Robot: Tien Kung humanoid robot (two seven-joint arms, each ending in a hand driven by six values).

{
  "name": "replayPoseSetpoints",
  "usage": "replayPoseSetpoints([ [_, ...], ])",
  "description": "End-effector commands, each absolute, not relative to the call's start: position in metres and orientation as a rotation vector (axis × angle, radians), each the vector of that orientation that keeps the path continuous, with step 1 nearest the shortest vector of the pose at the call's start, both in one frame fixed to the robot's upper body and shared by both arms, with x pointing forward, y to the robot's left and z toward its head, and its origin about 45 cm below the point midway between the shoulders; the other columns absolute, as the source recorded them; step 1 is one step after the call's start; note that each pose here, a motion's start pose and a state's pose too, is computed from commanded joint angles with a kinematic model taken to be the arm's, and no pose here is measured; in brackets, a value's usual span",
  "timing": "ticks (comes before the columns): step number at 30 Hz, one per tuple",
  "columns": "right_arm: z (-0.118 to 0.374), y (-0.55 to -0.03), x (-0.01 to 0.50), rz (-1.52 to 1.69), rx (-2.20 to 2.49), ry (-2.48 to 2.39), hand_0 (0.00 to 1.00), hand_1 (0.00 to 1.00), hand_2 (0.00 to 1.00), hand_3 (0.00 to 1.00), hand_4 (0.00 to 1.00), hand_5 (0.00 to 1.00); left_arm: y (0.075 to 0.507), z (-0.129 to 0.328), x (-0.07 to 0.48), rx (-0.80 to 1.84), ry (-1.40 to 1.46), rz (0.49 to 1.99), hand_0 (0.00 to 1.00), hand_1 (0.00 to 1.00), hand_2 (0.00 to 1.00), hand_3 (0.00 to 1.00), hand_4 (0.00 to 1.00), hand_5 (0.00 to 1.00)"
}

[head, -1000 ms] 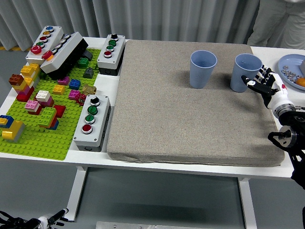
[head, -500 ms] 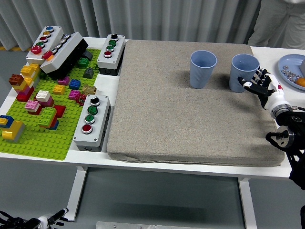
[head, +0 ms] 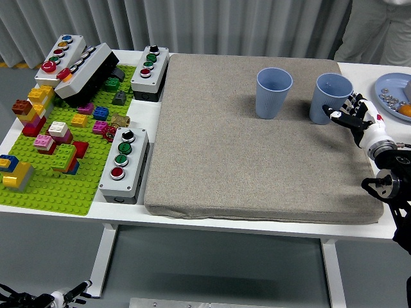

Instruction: Pick cup pour cup place

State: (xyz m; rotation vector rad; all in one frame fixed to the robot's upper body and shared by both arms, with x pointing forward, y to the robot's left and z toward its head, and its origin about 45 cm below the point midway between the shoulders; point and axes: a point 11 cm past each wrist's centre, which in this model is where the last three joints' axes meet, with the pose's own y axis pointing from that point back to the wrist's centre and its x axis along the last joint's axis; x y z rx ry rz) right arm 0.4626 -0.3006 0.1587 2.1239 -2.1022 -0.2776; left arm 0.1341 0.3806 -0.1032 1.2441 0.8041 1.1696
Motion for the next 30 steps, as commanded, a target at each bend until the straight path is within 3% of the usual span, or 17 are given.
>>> replayPoseSetpoints([
  [30, 0.1599, -0.2933, 0.465, -0.28, 2.134, -2.09, 0.982, 0.927, 0.998, 0.952, 0.826, 0.175, 0.3814, -0.103, 0.134, 1.247, 0.803, 1.168, 0.825, 0.841, 0.898, 0.793, 0.599, 0.998],
])
